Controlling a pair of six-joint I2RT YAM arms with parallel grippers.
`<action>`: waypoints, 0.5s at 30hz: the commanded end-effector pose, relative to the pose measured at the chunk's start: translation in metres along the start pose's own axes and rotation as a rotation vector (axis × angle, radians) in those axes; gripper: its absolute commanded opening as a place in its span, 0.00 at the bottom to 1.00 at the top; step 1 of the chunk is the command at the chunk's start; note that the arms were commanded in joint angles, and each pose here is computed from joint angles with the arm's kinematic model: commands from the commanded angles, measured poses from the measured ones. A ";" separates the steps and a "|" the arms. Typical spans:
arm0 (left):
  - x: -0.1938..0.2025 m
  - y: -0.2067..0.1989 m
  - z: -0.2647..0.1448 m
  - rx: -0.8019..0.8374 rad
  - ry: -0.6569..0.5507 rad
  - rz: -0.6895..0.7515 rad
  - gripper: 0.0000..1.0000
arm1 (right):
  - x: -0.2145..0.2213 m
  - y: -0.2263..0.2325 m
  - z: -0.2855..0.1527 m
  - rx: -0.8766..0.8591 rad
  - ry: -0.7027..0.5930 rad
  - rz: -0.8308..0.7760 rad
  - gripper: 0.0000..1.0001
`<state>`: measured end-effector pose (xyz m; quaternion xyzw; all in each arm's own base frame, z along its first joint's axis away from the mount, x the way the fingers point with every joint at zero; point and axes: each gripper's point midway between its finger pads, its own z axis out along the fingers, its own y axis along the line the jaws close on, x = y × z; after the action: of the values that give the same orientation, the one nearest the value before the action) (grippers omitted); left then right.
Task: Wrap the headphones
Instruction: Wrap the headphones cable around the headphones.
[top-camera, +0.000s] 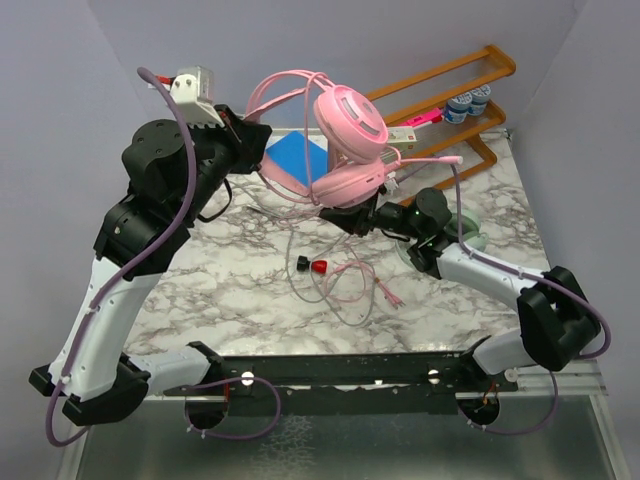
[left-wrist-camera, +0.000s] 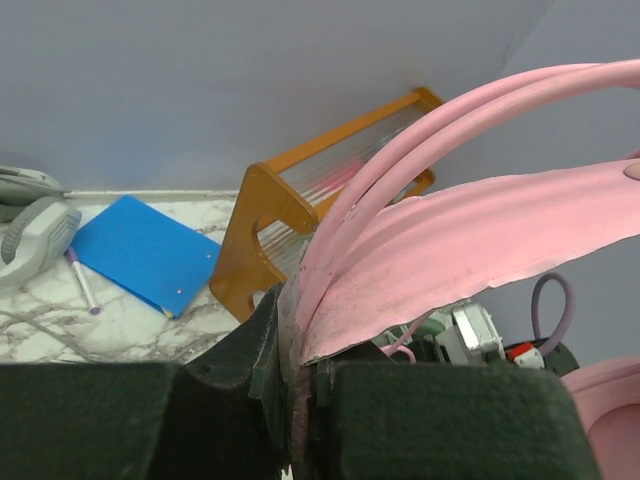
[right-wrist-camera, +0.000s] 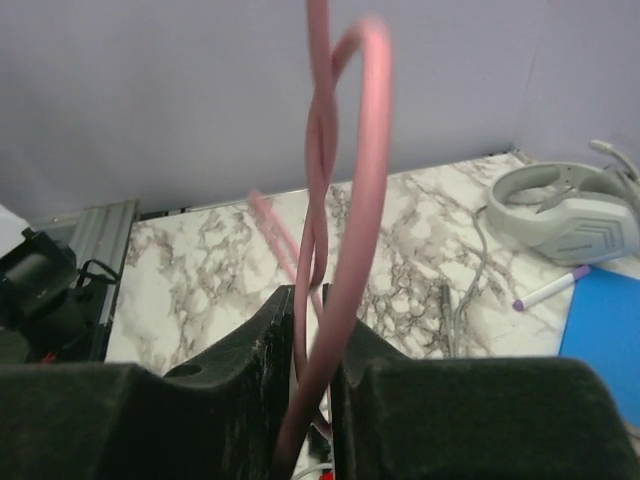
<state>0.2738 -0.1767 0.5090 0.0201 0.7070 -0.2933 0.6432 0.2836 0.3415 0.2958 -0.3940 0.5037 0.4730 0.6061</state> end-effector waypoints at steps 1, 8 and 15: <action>-0.064 -0.008 -0.012 -0.010 -0.224 -0.114 0.00 | 0.022 0.017 -0.008 -0.071 0.019 0.070 0.23; -0.067 0.003 -0.006 -0.072 -0.243 -0.085 0.00 | 0.024 0.028 -0.013 -0.111 0.031 0.108 0.26; -0.085 0.021 -0.007 -0.183 -0.309 -0.027 0.00 | 0.042 0.033 -0.025 -0.094 0.095 0.125 0.26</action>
<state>0.2948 -0.1552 0.5217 -0.0347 0.6940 -0.2401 0.6779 0.2587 0.3392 0.2618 -0.3994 0.5243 0.5133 0.5496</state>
